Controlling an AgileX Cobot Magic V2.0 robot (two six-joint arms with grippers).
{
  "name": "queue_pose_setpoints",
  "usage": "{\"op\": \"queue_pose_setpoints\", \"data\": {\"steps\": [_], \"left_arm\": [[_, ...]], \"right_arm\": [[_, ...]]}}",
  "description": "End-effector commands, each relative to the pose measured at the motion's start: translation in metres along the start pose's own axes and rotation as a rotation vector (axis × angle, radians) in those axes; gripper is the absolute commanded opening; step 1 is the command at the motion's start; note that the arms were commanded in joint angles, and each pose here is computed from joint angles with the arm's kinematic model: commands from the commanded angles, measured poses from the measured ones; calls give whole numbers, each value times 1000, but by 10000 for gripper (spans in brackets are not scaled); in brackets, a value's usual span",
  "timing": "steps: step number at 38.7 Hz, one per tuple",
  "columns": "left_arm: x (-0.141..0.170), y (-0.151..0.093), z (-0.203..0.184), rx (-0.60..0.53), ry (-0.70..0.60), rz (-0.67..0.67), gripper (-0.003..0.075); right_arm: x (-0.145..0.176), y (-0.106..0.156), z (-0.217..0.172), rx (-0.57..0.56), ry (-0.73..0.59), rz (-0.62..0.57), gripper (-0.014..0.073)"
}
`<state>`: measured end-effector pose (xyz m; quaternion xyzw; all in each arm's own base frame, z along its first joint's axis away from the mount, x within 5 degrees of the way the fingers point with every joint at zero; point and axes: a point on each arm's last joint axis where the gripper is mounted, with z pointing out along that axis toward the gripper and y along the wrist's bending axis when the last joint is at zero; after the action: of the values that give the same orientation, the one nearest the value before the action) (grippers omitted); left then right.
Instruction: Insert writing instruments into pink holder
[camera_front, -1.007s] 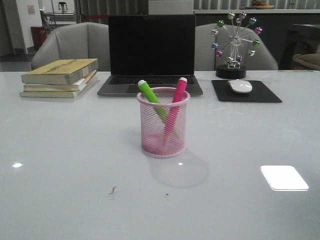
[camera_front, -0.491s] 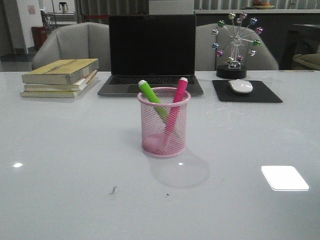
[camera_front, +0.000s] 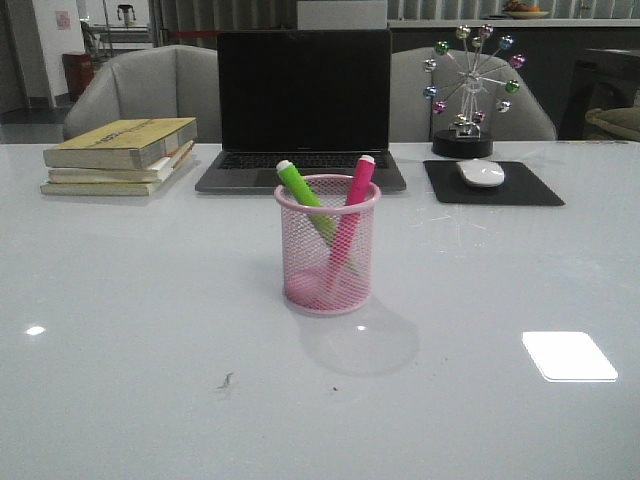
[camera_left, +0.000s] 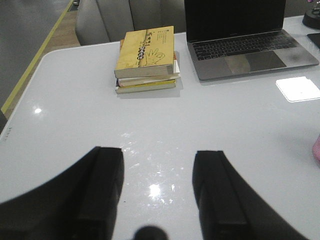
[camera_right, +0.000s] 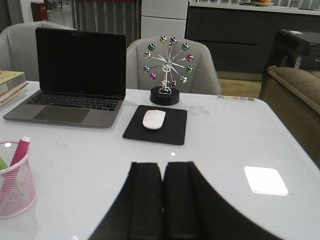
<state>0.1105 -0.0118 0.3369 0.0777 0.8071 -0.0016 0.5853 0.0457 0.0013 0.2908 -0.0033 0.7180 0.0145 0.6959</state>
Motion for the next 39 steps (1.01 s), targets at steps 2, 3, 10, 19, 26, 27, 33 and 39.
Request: {"op": "queue_pose_setpoints", "data": {"steps": [2, 3, 10, 19, 26, 27, 33, 39], "left_arm": [[-16, 1, -5, -4, -108, -11, 382], [-16, 1, -5, -4, -108, -11, 382], [-16, 1, -5, -4, -108, -11, 382], [-16, 1, -5, -4, -105, -11, 382], [-16, 1, -5, -4, -105, -11, 382], [-16, 1, -5, -4, -105, -11, 382], [-16, 1, -5, -4, -105, -11, 382], [-16, 1, -5, -4, -105, -11, 382]], "right_arm": [[0, 1, -5, -25, -184, 36, 57], [5, 1, -5, -29, -186, 41, 57], [36, 1, -2, -44, -218, 52, 57], [71, 0, 9, -38, -189, 60, 57], [87, 0, 12, -38, -109, 57, 57], [87, 0, 12, -38, -102, 56, 57], [90, 1, 13, -38, -72, 56, 57], [95, 1, 13, -40, -18, 56, 57]]}}
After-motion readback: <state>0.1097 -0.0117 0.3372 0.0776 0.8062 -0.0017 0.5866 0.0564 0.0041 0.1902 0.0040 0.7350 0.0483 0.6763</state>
